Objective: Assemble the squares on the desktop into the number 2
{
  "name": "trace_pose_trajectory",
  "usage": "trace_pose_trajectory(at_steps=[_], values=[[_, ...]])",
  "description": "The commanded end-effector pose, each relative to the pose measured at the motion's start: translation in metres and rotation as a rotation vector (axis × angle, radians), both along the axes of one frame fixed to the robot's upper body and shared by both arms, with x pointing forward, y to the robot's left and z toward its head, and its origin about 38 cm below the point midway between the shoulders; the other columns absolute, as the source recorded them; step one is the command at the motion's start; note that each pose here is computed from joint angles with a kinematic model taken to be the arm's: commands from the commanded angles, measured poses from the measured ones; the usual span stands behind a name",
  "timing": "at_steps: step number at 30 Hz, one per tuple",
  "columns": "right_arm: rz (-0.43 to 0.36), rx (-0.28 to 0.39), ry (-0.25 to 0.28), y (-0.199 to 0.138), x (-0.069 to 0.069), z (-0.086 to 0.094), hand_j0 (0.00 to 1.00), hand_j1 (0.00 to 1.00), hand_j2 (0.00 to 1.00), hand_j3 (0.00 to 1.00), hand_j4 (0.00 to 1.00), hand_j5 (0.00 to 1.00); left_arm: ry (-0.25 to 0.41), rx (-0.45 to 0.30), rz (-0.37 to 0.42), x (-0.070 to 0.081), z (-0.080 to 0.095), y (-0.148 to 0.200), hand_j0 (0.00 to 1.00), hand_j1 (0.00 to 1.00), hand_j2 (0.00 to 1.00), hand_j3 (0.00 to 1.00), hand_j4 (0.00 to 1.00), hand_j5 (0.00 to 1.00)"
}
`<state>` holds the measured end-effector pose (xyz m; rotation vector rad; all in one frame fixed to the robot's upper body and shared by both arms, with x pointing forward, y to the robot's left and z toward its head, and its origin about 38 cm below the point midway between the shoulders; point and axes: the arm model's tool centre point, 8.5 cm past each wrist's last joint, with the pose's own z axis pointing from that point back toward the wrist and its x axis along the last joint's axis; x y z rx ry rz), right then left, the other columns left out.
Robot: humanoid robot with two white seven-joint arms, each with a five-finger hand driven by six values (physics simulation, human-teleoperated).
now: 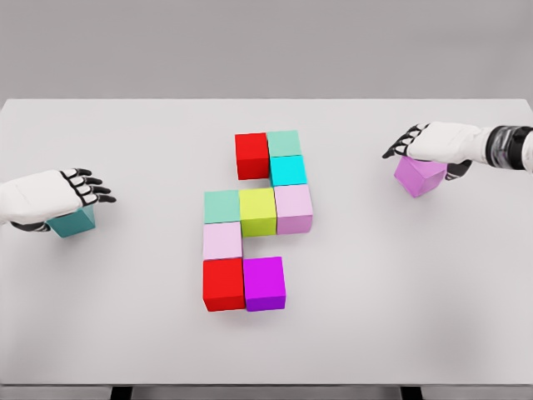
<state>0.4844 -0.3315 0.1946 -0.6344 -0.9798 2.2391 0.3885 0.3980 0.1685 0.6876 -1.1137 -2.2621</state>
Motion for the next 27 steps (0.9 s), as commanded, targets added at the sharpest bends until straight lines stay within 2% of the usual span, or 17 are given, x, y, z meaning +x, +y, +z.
trace_pose_trajectory(at_steps=[1,5,8,13,14,18,22,26,27], values=[[0.005,0.002,-0.001,0.005,0.001,-0.002,0.98,0.98,0.98,0.98,0.98,0.98,0.003,-0.005,0.002,0.000,-0.001,0.000,1.00,1.00,1.00,1.00,1.00,1.00],[-0.012,-0.013,0.016,0.005,0.005,-0.013,0.98,0.98,0.98,0.98,0.98,0.98,0.003,-0.005,0.002,0.000,-0.001,0.000,1.00,1.00,1.00,1.00,1.00,1.00],[-0.008,-0.014,0.016,0.008,0.005,-0.014,0.98,0.98,0.98,0.98,0.98,0.98,0.002,0.009,-0.001,0.000,-0.002,0.000,1.00,1.00,1.00,1.00,1.00,1.00],[-0.007,-0.018,0.016,0.008,0.005,-0.014,0.98,0.98,0.98,0.98,0.98,0.98,-0.001,0.035,-0.002,0.000,-0.002,0.002,0.82,0.82,0.82,0.82,0.82,0.82],[-0.005,-0.018,0.015,0.008,0.005,-0.014,0.96,0.96,0.96,0.96,0.96,0.96,0.005,0.045,0.001,0.001,-0.002,0.003,0.76,0.76,0.76,0.76,0.76,0.76],[-0.002,-0.014,0.014,0.009,0.004,-0.013,0.87,0.87,0.87,0.87,0.87,0.87,0.008,0.050,0.009,0.001,-0.002,0.005,0.64,0.64,0.64,0.64,0.64,0.64],[0.000,-0.015,0.011,0.009,0.004,-0.012,0.86,0.86,0.86,0.86,0.86,0.86,0.006,0.050,0.010,0.002,-0.001,0.006,0.61,0.61,0.61,0.61,0.61,0.61],[-0.001,-0.014,0.010,0.008,0.004,-0.011,0.82,0.82,0.82,0.82,0.82,0.82,-0.001,0.043,0.009,0.003,0.002,0.004,0.62,0.62,0.62,0.62,0.62,0.62],[-0.002,-0.012,0.009,0.008,0.004,-0.011,0.79,0.79,0.79,0.79,0.79,0.79,-0.005,0.042,0.008,0.004,0.003,0.004,0.62,0.62,0.62,0.62,0.62,0.62]])
